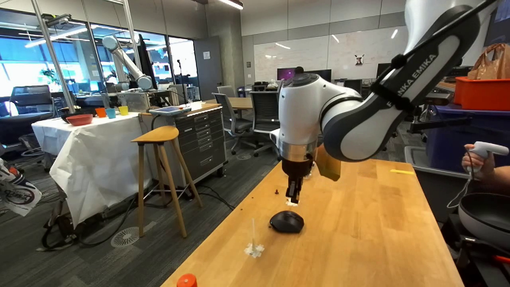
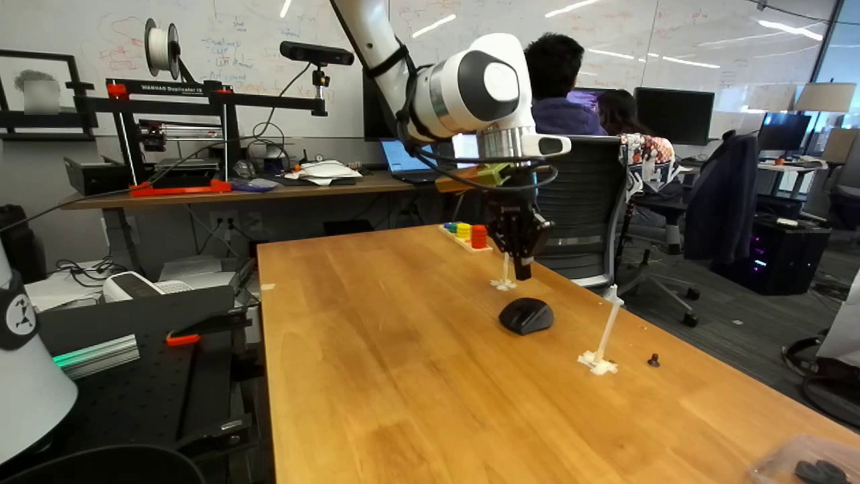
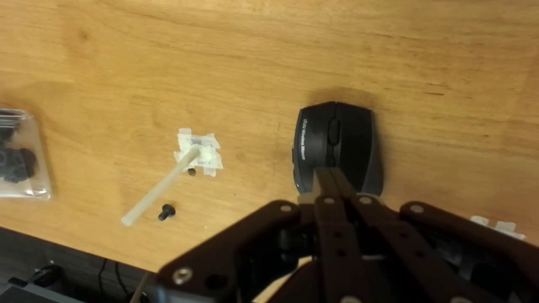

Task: Slightly move the black object on the table

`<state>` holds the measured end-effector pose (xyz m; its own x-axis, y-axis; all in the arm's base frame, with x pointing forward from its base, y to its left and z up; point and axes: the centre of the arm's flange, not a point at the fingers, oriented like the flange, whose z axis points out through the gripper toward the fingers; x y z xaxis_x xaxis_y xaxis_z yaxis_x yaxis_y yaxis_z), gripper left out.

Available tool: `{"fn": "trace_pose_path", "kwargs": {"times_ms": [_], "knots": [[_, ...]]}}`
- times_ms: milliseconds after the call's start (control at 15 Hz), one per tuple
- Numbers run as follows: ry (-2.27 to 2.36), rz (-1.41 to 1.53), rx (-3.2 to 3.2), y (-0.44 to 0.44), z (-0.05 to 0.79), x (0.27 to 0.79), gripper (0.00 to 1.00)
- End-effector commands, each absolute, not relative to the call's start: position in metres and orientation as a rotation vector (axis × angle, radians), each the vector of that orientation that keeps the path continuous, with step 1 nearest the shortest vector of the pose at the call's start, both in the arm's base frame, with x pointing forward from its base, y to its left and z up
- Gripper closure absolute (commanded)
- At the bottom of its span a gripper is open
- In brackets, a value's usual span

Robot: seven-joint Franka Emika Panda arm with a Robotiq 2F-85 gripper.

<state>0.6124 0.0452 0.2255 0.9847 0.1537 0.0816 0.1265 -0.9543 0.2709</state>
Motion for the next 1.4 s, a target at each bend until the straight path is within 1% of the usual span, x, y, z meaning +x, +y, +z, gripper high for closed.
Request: {"fn": "trace_pose_path", "kwargs": {"times_ms": [0,267,467,733,800,867,933,1000,1067,1333], "knots": [[0.222,0.133,2.917,0.043,0.286,0.587,0.97],[0.239,-0.003,2.982,0.031,0.331,0.567,0.99],[0.232,-0.123,3.056,0.02,0.363,0.551,0.97],[0.226,-0.187,3.089,0.004,0.402,0.534,0.97],[0.228,-0.188,3.091,0.001,0.411,0.531,0.98],[0.231,-0.193,3.091,-0.001,0.418,0.529,0.96],[0.243,-0.199,3.087,-0.002,0.424,0.526,0.9],[0.242,-0.204,3.088,-0.003,0.43,0.524,0.71],[0.24,-0.199,3.083,-0.004,0.435,0.522,0.64],[0.244,-0.189,3.076,-0.006,0.45,0.516,0.33]]}}
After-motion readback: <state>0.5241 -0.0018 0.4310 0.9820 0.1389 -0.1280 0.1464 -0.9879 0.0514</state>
